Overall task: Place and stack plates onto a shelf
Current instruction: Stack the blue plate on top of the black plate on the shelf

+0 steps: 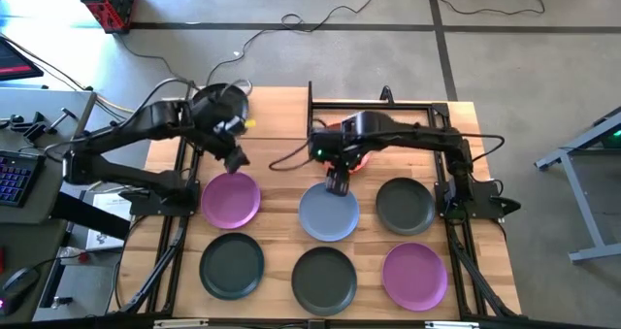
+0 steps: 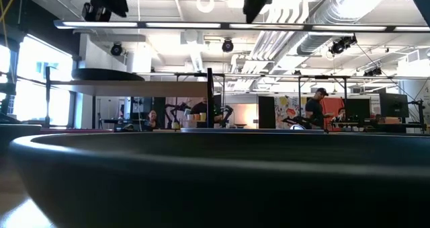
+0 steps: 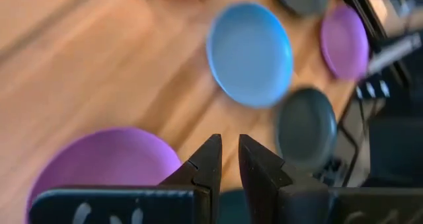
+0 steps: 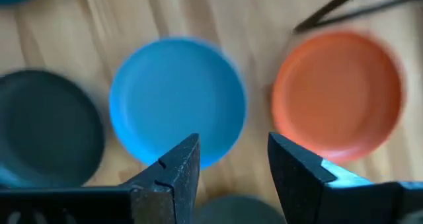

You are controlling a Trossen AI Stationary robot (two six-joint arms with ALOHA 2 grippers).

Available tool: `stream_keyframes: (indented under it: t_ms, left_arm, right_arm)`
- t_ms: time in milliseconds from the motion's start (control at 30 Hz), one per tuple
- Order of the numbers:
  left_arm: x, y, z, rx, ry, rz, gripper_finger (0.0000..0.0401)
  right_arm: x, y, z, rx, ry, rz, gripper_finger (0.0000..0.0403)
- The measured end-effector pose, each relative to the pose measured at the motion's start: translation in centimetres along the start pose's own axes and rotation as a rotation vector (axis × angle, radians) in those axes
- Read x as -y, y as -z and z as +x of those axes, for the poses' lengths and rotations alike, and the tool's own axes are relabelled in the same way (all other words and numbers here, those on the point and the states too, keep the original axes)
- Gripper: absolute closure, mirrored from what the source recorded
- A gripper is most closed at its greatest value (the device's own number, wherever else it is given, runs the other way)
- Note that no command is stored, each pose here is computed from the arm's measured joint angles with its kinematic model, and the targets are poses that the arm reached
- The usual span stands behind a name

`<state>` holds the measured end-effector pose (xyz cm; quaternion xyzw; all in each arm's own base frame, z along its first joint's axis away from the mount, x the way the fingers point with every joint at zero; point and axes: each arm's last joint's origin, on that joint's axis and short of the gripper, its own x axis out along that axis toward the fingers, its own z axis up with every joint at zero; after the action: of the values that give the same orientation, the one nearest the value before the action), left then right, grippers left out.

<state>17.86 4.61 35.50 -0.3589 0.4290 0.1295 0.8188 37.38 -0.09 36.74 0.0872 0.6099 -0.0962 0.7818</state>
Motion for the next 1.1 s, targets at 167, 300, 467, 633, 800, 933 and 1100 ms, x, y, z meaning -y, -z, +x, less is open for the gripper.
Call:
stream_keyframes:
  t_ms: [167,300,467,633,800,933,1100]
  left_arm:
    - [1.8,1.3,0.5,-0.054,0.038,0.101,0.0359]
    - [2.8,2.1,0.7,-0.084,0.060,0.153,0.0359]
    - [3.7,3.0,0.8,-0.113,0.082,0.208,0.0359]
    - [4.5,3.6,0.9,-0.111,0.094,0.259,0.0359]
    - [5.1,4.2,1.0,-0.105,0.085,0.301,0.0359]
    - [5.4,4.6,1.0,-0.086,0.056,0.318,0.0359]
    - [5.8,5.1,1.1,-0.068,0.031,0.331,0.0359]
  right_arm:
    - [-2.2,1.5,3.6,-0.146,0.032,0.047,0.0247]
    - [-4.0,2.9,6.4,-0.225,0.072,0.136,0.0247]
    - [-5.6,4.5,9.5,-0.267,0.107,0.269,0.0247]
    - [-6.3,5.9,12.1,-0.294,0.148,0.374,0.0247]
    - [-6.2,7.1,14.1,-0.320,0.202,0.501,0.0247]
    - [-5.9,7.8,15.5,-0.317,0.223,0.592,0.0247]
    - [-5.9,8.2,17.0,-0.281,0.219,0.647,0.0247]
